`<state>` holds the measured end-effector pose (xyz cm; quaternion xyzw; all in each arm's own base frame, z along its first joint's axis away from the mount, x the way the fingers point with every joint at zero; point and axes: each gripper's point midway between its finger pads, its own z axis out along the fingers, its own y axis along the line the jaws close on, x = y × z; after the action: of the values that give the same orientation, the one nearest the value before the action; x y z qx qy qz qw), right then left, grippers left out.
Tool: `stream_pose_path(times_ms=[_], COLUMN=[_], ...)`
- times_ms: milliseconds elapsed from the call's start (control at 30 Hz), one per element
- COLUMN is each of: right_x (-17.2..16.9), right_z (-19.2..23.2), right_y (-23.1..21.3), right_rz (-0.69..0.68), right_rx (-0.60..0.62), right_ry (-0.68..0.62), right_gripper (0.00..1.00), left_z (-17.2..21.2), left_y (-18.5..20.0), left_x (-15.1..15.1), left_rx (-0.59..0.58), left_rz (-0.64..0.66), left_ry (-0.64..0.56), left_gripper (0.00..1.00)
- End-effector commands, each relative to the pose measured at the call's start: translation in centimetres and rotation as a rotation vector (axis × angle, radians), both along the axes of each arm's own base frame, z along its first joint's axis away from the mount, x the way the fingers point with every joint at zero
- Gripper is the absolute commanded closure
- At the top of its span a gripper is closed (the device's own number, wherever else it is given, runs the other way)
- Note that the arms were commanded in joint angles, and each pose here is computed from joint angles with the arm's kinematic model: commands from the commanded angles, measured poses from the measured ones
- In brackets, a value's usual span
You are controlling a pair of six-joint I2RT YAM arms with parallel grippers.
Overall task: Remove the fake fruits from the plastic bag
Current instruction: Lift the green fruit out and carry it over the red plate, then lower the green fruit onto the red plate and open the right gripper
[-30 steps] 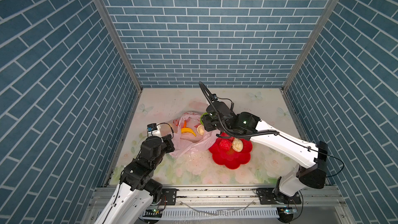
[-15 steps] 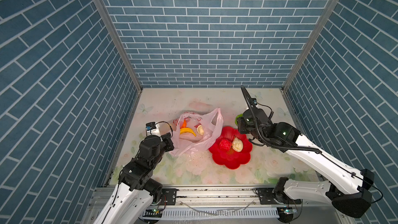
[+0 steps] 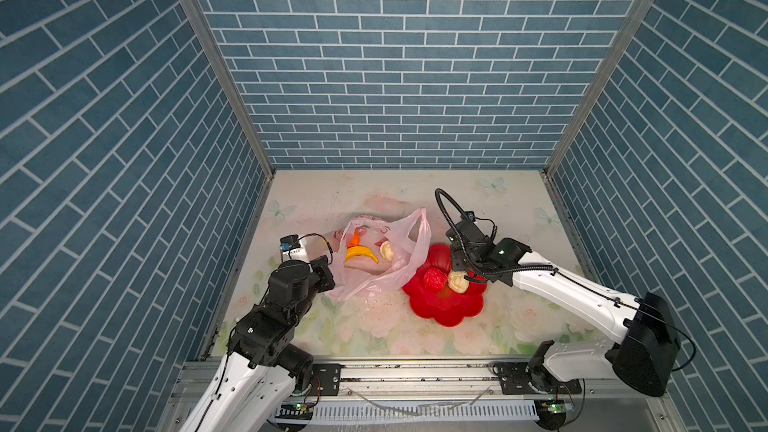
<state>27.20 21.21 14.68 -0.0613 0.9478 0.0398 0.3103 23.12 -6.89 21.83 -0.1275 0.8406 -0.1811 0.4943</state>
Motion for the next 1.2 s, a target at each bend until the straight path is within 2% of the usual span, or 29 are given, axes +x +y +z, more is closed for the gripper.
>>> stream_pose_path(times_ms=[0, 233, 633, 1167], right_x=[0.5, 1.6, 2.1, 1.8], right_z=[-1.8, -3.7, -6.2, -7.7], right_y=[1.5, 3.5, 4.1, 4.1], right_rz=[-0.004, 0.028, 0.029, 0.016], right_rx=[0.046, 0.036, 0.036, 0.029], right_ry=[0.03, 0.064, 0.105, 0.137], right_gripper=[0.83, 0.84, 0.82, 0.62], left_z=[0.6, 0.5, 0.4, 0.5], left_y=[0.6, 0.7, 0.9, 0.9], left_x=[-0.2, -0.4, -0.6, -0.7], left_rx=[0.012, 0.015, 0.02, 0.018], left_rz=[0.018, 0.02, 0.023, 0.022], left_ry=[-0.013, -0.007, -0.002, -0.007], left_gripper=[0.92, 0.92, 0.92, 0.92])
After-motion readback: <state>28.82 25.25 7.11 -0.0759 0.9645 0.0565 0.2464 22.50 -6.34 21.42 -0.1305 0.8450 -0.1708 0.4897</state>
